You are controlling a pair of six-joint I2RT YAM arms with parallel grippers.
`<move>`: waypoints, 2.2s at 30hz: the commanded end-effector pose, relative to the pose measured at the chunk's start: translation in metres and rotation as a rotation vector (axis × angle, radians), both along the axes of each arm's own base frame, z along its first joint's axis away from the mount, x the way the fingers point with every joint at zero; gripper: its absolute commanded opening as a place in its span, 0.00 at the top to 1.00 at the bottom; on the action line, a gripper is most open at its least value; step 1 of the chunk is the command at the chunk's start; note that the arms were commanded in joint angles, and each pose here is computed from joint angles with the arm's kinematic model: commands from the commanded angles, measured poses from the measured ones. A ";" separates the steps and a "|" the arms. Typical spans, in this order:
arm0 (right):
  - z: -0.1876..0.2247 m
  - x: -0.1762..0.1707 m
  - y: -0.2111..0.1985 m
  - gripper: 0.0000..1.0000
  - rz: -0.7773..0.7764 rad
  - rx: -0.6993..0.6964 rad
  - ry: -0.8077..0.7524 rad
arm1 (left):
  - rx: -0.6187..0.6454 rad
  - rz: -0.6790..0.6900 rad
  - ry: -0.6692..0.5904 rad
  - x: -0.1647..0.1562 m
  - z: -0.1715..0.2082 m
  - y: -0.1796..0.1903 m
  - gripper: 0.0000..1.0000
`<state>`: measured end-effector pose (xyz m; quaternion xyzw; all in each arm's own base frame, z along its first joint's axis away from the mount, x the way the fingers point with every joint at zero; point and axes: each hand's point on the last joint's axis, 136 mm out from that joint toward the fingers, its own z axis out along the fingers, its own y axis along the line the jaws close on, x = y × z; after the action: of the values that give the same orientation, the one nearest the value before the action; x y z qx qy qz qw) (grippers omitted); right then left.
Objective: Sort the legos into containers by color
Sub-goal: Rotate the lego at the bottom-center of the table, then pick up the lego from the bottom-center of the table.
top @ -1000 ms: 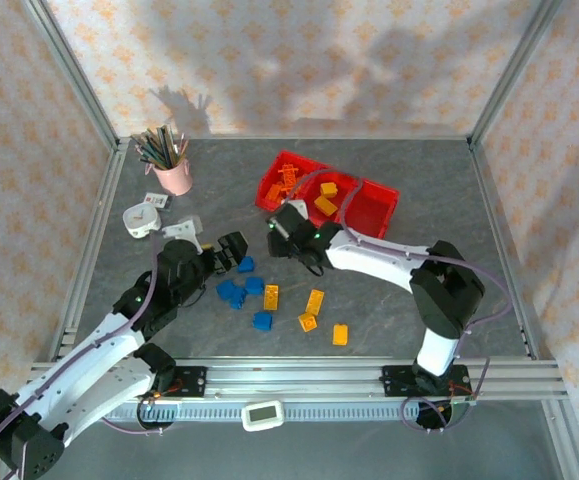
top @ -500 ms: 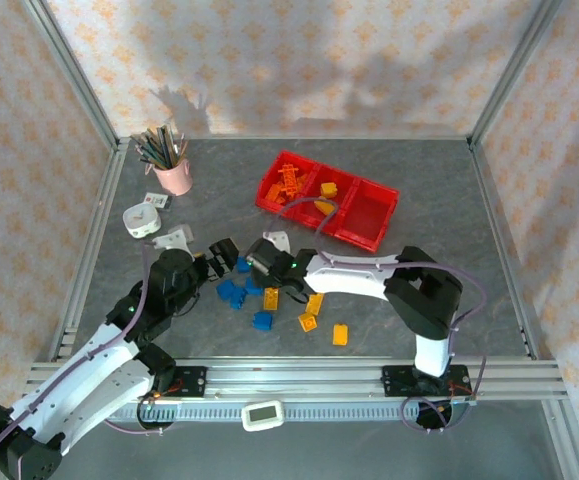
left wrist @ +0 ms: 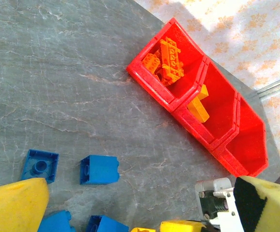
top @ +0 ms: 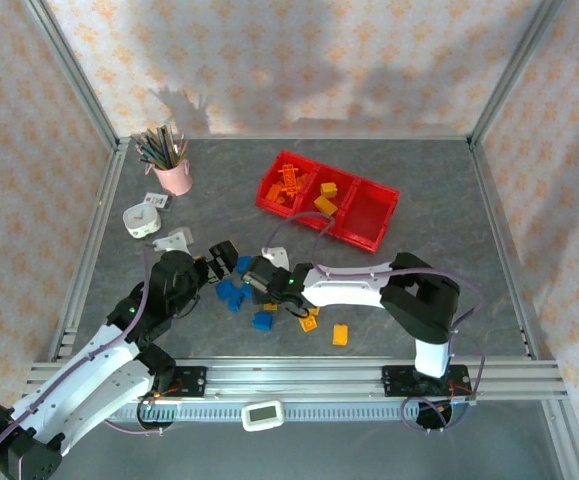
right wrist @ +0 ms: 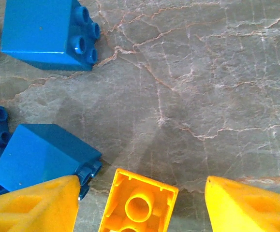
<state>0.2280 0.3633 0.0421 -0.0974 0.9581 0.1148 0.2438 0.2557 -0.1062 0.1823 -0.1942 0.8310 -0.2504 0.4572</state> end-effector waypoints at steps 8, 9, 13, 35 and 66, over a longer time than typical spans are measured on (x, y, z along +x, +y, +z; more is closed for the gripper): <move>-0.007 -0.009 -0.042 0.36 -0.075 -0.103 0.005 | 0.006 0.023 0.003 0.001 -0.001 0.005 0.01; -0.006 -0.009 -0.044 0.36 -0.079 -0.106 0.002 | 0.005 0.023 0.002 0.001 -0.001 0.005 0.01; 0.004 -0.009 -0.048 0.36 -0.090 -0.093 -0.015 | 0.004 0.016 0.006 0.002 -0.002 0.003 0.01; 0.002 -0.028 -0.029 0.22 -0.085 -0.030 0.090 | 0.011 0.027 -0.007 0.002 0.005 0.007 0.01; 0.020 -0.005 -0.021 0.67 -0.075 -0.017 0.008 | -0.031 -0.031 -0.013 0.005 0.010 -0.007 0.01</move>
<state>0.2073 0.3484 0.0322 -0.0717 0.9713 0.0950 0.2058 0.2563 -0.1074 0.1795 -0.1928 0.8344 -0.2513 0.4511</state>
